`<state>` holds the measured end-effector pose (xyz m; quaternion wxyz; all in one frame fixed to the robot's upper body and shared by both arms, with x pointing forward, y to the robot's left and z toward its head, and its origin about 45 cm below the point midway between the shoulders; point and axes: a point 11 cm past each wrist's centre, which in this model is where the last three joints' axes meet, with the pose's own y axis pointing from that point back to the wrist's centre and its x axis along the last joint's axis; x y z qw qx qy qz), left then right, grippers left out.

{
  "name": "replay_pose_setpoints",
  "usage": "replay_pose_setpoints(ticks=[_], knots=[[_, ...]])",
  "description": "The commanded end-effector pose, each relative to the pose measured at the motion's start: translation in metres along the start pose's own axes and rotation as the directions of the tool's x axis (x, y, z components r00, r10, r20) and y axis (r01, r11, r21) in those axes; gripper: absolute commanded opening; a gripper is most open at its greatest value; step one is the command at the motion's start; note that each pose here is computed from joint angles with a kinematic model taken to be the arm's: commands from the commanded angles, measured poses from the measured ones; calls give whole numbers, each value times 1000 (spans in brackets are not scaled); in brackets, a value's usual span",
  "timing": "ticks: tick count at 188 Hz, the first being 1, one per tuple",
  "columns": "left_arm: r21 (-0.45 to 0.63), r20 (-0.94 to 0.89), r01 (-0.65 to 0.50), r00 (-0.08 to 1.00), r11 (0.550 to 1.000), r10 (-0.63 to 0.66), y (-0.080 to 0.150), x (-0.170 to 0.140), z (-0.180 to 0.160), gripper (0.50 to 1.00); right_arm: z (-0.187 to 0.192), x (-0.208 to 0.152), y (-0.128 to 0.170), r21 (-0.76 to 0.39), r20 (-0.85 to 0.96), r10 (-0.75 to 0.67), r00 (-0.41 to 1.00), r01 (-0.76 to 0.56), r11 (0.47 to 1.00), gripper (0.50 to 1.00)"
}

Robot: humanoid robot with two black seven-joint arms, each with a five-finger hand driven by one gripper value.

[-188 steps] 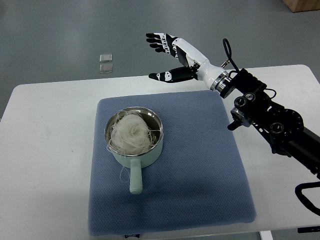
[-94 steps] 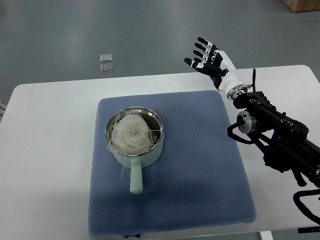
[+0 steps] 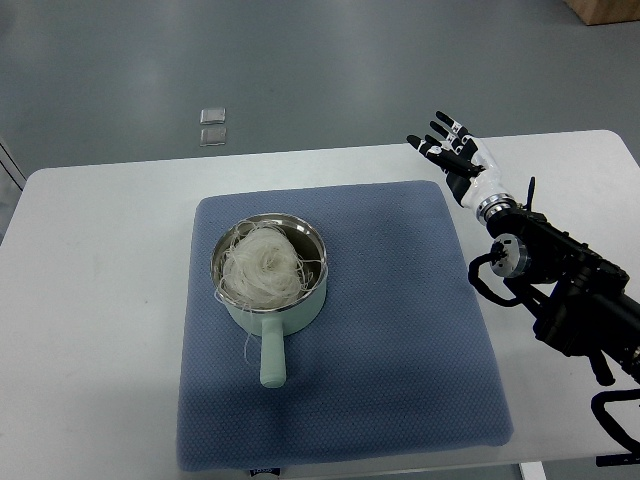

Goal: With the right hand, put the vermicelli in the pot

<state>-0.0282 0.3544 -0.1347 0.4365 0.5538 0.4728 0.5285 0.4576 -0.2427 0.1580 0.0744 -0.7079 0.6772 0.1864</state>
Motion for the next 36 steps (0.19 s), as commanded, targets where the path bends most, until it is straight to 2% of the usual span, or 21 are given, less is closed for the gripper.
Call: replay_pose_setpoints(ticks=[1, 36], knots=[[0, 0, 0, 1000, 1000, 0, 0, 0, 0, 1000, 0, 4, 0, 2, -7, 27, 1000, -27, 1000, 915], [0, 0, 0, 1000, 1000, 0, 0, 0, 0, 1000, -1, 3, 1, 29, -12, 29, 1000, -29, 999, 915]])
